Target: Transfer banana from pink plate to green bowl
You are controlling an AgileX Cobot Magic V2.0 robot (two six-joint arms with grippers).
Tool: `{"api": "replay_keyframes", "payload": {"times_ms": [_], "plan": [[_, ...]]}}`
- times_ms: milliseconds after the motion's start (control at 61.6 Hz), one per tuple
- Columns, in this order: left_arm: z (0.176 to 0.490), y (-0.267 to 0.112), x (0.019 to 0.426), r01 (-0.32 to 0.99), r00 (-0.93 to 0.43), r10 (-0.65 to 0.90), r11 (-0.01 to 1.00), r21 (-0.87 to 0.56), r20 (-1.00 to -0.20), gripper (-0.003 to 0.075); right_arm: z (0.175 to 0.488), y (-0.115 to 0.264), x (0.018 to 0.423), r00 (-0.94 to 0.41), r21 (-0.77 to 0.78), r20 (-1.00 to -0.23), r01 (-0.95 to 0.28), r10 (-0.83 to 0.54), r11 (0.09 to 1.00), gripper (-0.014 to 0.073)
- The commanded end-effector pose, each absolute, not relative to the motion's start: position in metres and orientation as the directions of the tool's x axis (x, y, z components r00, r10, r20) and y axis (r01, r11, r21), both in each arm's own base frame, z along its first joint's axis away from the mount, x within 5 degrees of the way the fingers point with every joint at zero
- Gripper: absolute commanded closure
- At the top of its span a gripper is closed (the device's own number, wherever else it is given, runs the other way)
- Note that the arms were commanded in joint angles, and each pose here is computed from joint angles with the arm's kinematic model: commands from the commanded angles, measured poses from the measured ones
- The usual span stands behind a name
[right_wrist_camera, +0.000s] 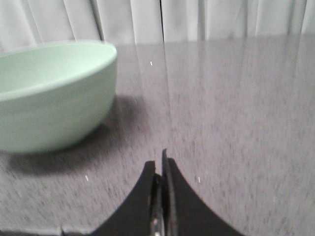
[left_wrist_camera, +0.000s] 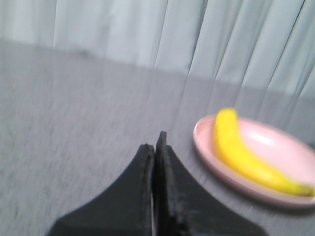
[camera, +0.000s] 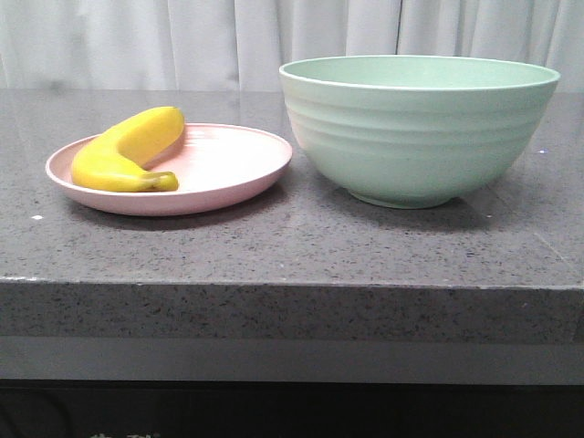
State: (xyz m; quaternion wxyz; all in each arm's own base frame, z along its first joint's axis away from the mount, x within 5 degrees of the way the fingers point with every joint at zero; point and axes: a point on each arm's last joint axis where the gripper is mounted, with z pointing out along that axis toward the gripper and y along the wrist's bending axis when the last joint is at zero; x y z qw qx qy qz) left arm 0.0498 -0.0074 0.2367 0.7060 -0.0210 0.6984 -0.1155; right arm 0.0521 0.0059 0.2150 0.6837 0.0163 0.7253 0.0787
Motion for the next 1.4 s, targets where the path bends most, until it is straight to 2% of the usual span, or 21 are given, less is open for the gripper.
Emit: {"api": "replay_keyframes", "payload": {"times_ms": [0,81,211,406,438,487,552,633,682,730,860,1071,1217,1380], "plan": [[0.283,-0.007,0.049,0.151,0.071,-0.234,0.964,-0.221,-0.97,0.0738,0.262,0.005,0.044,0.059,0.133,-0.989,-0.094,0.139,0.987,0.0654],[0.3,-0.009,0.06,0.139,-0.009,-0.221,0.965,-0.221,-0.975,0.0738,0.287,0.006,0.045,0.038,0.132,-0.99,-0.098,0.136,0.986,0.0654],[0.319,-0.012,0.085,0.124,-0.067,-0.202,0.97,-0.209,-0.977,0.0738,0.316,0.007,0.056,0.013,0.133,-0.991,-0.096,0.134,0.986,0.0654],[0.323,-0.014,0.104,0.111,-0.119,-0.194,0.972,-0.207,-0.974,0.0717,0.324,0.007,0.068,-0.022,0.134,-0.991,-0.091,0.133,0.987,0.0647],[0.323,-0.014,0.104,0.111,-0.119,-0.194,0.972,-0.207,-0.974,0.0683,0.324,0.007,0.068,-0.022,0.134,-0.991,-0.091,0.133,0.987,0.0623],[0.323,-0.014,0.104,0.111,-0.119,-0.193,0.972,-0.206,-0.974,0.0589,0.324,0.007,0.068,-0.022,0.134,-0.991,-0.091,0.133,0.987,0.0553],[0.323,-0.014,0.104,0.111,-0.116,-0.19,0.973,-0.203,-0.975,0.0435,0.324,0.007,0.068,-0.024,0.133,-0.991,-0.091,0.132,0.987,0.0379],[0.323,-0.013,0.104,0.11,-0.107,-0.173,0.977,-0.184,-0.979,0.0186,0.324,0.007,0.068,-0.024,0.133,-0.991,-0.091,0.132,0.987,0.0148],[0.325,-0.013,0.104,0.111,-0.093,-0.174,0.977,-0.184,-0.98,0.0097,0.324,0.007,0.068,-0.025,0.133,-0.991,-0.091,0.131,0.987,0.0055],[0.326,-0.013,0.104,0.114,-0.078,-0.197,0.972,-0.205,-0.977,0.0054,0.324,0.007,0.068,-0.027,0.133,-0.991,-0.091,0.131,0.987,-0.0006],[0.33,-0.016,0.109,0.125,-0.109,-0.252,0.956,-0.265,-0.962,0.0075,0.324,0.007,0.068,-0.025,0.133,-0.991,-0.091,0.131,0.987,-0.0025],[0.344,-0.045,0.148,0.248,-0.325,-0.122,0.946,-0.209,-0.938,0.0155,0.325,0.007,0.068,-0.011,0.133,-0.991,-0.091,0.133,0.987,-0.0025],[0.354,-0.077,0.187,0.327,-0.487,-0.017,0.924,-0.2,-0.873,0.0163,0.326,0.007,0.068,-0.01,0.133,-0.991,-0.091,0.133,0.987,-0.0025],[0.35,-0.104,0.233,0.34,-0.626,0.065,0.92,-0.197,-0.778,0.0163,0.326,0.007,0.068,-0.01,0.133,-0.991,-0.091,0.133,0.987,-0.0025]]}}
